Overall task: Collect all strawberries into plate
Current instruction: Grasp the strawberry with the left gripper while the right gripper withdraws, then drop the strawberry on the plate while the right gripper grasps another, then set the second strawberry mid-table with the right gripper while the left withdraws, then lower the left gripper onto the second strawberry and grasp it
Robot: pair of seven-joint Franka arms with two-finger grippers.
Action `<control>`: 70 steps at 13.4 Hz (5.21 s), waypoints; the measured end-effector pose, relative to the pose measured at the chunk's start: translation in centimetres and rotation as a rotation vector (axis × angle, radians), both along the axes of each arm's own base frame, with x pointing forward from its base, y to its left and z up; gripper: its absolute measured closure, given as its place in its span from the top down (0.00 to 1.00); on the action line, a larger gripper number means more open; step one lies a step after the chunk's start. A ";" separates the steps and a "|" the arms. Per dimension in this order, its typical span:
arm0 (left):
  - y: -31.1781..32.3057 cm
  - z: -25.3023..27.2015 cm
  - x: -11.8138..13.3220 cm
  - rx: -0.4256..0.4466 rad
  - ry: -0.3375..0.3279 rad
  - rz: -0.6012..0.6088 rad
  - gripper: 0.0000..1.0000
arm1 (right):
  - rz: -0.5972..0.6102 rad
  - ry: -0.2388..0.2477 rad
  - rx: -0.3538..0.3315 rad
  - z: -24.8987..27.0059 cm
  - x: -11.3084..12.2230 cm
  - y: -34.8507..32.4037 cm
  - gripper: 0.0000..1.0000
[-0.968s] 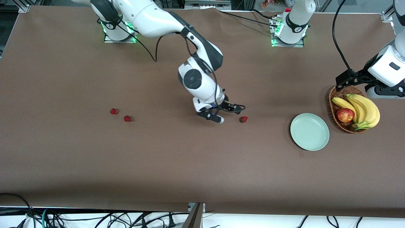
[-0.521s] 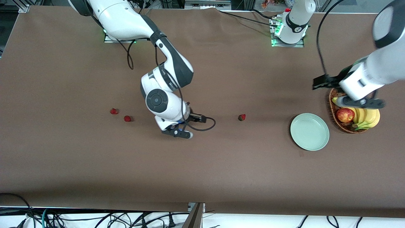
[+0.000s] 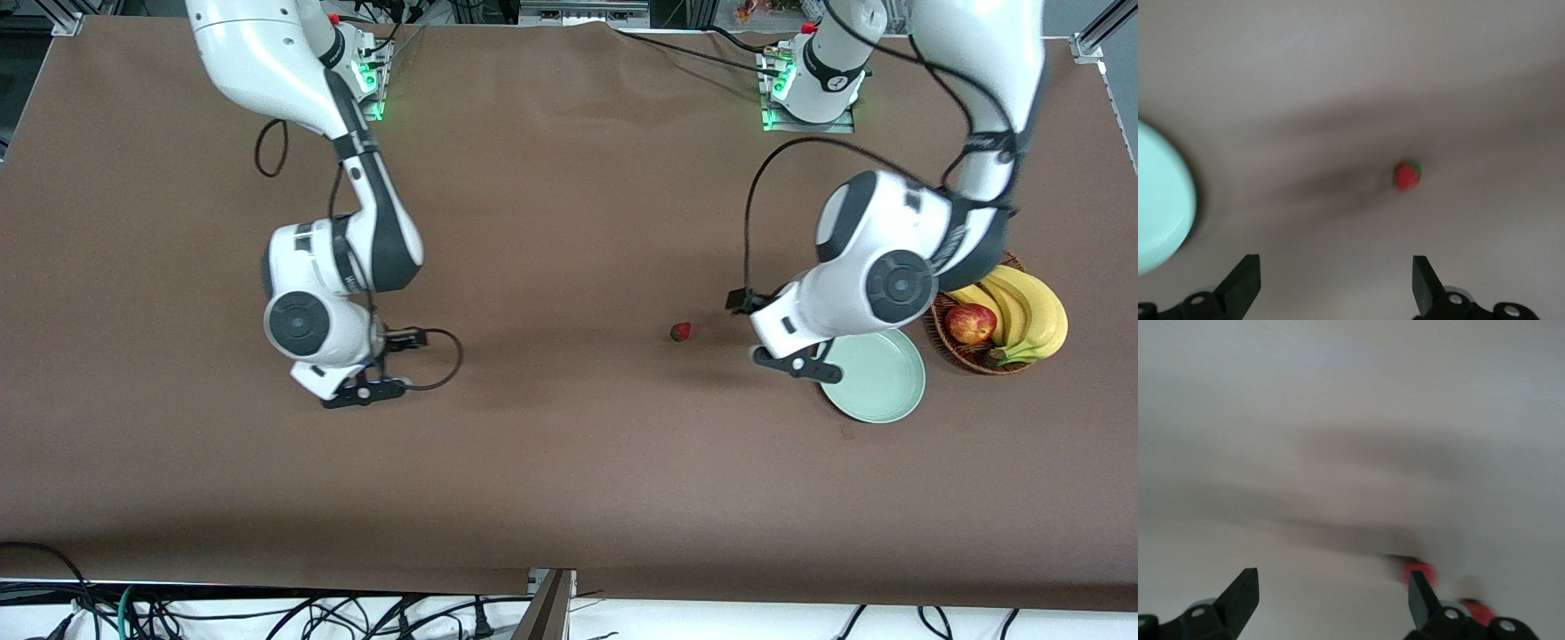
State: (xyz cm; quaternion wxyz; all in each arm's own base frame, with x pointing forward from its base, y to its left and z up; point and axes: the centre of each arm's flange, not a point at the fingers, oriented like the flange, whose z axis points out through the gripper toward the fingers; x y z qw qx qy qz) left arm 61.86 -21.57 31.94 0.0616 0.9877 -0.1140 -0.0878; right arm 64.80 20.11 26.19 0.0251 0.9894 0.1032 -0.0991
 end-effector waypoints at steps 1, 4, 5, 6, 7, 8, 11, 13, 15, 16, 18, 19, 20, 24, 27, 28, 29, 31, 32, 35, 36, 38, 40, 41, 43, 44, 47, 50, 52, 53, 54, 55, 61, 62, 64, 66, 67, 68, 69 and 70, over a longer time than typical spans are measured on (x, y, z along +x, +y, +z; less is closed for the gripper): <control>-1.3 -2.7 -0.7 -0.021 -0.047 -0.007 1.00 | 0.017 0.008 -0.003 -0.5 -0.3 -1.5 0.99; -4.2 -9.7 -4.8 -0.053 -0.150 -0.028 1.00 | 0.037 0.005 -0.009 -3.8 -2.2 -4.2 0.98; -4.7 -11.4 -6.0 -0.060 -0.173 -0.029 1.00 | 0.032 -0.007 -0.014 -5.4 -3.3 -5.2 0.98; -5.2 -12.5 -6.8 -0.067 -0.196 -0.025 1.00 | 0.030 -0.025 -0.017 -6.8 -4.4 -6.0 0.98; -5.5 -13.2 -7.2 -0.074 -0.214 -0.023 1.00 | 0.031 -0.034 -0.019 -7.6 -5.4 -6.5 0.98; -5.8 -13.6 -7.3 -0.079 -0.224 -0.023 1.00 | 0.032 -0.035 -0.019 -8.1 -6.1 -6.8 0.96; -6.2 -13.8 -7.4 -0.082 -0.231 -0.032 0.93 | 0.036 -0.033 -0.012 -7.8 -6.7 -6.8 0.86; -6.3 -14.0 -7.5 -0.081 -0.230 -0.035 0.70 | 0.038 -0.035 -0.011 -7.7 -6.7 -6.7 0.64; -6.3 -14.0 -7.5 -0.080 -0.229 -0.037 0.46 | 0.042 -0.035 -0.010 -7.7 -6.8 -6.5 0.53; -6.3 -13.9 -7.4 -0.081 -0.233 -0.039 0.37 | 0.044 -0.037 -0.010 -7.7 -6.8 -6.4 0.46; -5.8 -13.0 -6.7 -0.082 -0.249 -0.066 0.33 | 0.047 -0.038 -0.010 -7.7 -6.8 -6.2 0.26; -4.9 -12.1 -6.2 -0.072 -0.237 -0.090 0.33 | 0.047 -0.038 -0.010 -7.7 -6.8 -6.2 0.26; -3.2 -10.9 -5.5 -0.059 -0.208 -0.127 0.33 | 0.048 -0.043 -0.009 -7.6 -6.7 -6.2 0.26; 7.2 -5.6 -2.1 -0.061 -0.087 -0.325 0.33 | 0.058 -0.095 0.007 -5.4 -5.1 -3.8 0.26; 16.1 -5.2 -0.6 -0.108 -0.089 -0.484 0.33 | 0.003 -0.109 0.016 -1.9 -4.4 1.3 0.26; 18.8 -5.8 -0.5 -0.126 -0.091 -0.523 0.33 | -0.031 -0.112 0.018 -0.4 -4.3 3.6 0.26; 21.2 -6.7 -0.5 -0.147 -0.089 -0.553 0.33 | -0.073 -0.118 0.021 1.1 -4.5 6.3 0.26; 23.8 -8.5 -0.3 -0.185 -0.091 -0.613 0.35 | -0.148 -0.136 0.053 2.8 -6.0 12.5 0.26; 24.2 -8.9 0.0 -0.194 -0.096 -0.632 0.36 | -0.182 -0.135 0.079 3.0 -7.0 15.8 0.26; 23.7 -8.7 0.6 -0.202 -0.109 -0.658 0.61 | -0.226 -0.125 0.152 2.4 -9.2 24.4 0.26; 23.5 -8.6 0.7 -0.203 -0.111 -0.661 0.71 | -0.247 -0.130 0.171 2.2 -9.7 26.7 0.26; 23.4 -8.5 0.5 -0.217 -0.086 -0.664 0.92 | -0.311 -0.146 0.222 1.5 -10.7 30.7 0.26; 23.1 -7.3 0.2 -0.232 -0.052 -0.661 1.00 | -0.395 -0.189 0.304 -0.6 -12.1 34.5 0.26; 22.9 -6.3 0.3 -0.229 -0.047 -0.647 1.00 | -0.436 -0.214 0.345 -2.0 -13.0 36.2 0.26; 21.5 -4.4 -0.1 -0.226 -0.019 -0.599 1.00 | -0.511 -0.239 0.408 -5.1 -15.0 38.9 0.26; 20.5 -3.5 -0.3 -0.220 -0.004 -0.563 1.00 | -0.547 -0.240 0.431 -6.1 -15.7 39.8 0.26; 17.4 -2.1 -0.7 -0.205 0.029 -0.472 1.00 | -0.622 -0.243 0.478 -5.8 -16.5 41.5 0.53; 14.3 -1.6 -1.1 -0.192 0.052 -0.384 1.00 | -0.647 -0.239 0.480 -2.6 -14.8 40.9 0.81; 10.9 -1.1 -1.6 -0.176 0.073 -0.292 1.00 | -0.572 -0.194 0.383 0.3 -11.8 37.5 0.83; 9.0 -0.8 -1.9 -0.165 0.086 -0.240 1.00 | -0.505 -0.173 0.334 2.1 -9.7 34.7 0.85; 7.3 -0.7 -2.3 -0.151 0.097 -0.198 1.00 | -0.429 -0.156 0.280 3.8 -7.7 31.3 0.85; 5.6 -0.7 -2.7 -0.136 0.101 -0.167 1.00 | -0.353 -0.138 0.225 5.0 -6.0 27.6 0.85; -7.8 -4.0 -5.0 -0.094 -0.046 0.026 1.00 | 0.019 -0.065 0.083 5.1 -1.9 4.2 0.87; -8.7 -4.7 -5.3 -0.095 -0.049 0.041 1.00 | 0.046 -0.057 0.081 4.6 -2.3 0.1 0.88; -8.7 -5.0 -5.2 -0.093 -0.049 0.055 1.00 | 0.087 -0.039 0.080 3.5 -3.3 -6.2 0.88; -8.3 -4.5 -4.7 -0.092 -0.062 0.060 1.00 | 0.115 -0.044 0.076 2.1 -4.1 -10.2 0.88; -8.2 -4.2 -4.5 -0.082 -0.077 0.050 1.00 | 0.126 -0.058 0.069 0.9 -4.7 -11.7 0.88; -8.1 -3.9 -4.4 -0.060 -0.101 0.023 1.00 | 0.130 -0.072 0.060 -0.5 -5.4 -12.8 0.88; -8.1 -3.8 -4.4 -0.031 -0.124 -0.004 1.00 | 0.133 -0.082 0.053 -1.9 -6.4 -13.6 0.88; -8.3 -3.8 -4.5 -0.006 -0.140 -0.021 1.00 | 0.134 -0.089 0.047 -3.1 -7.3 -14.3 0.88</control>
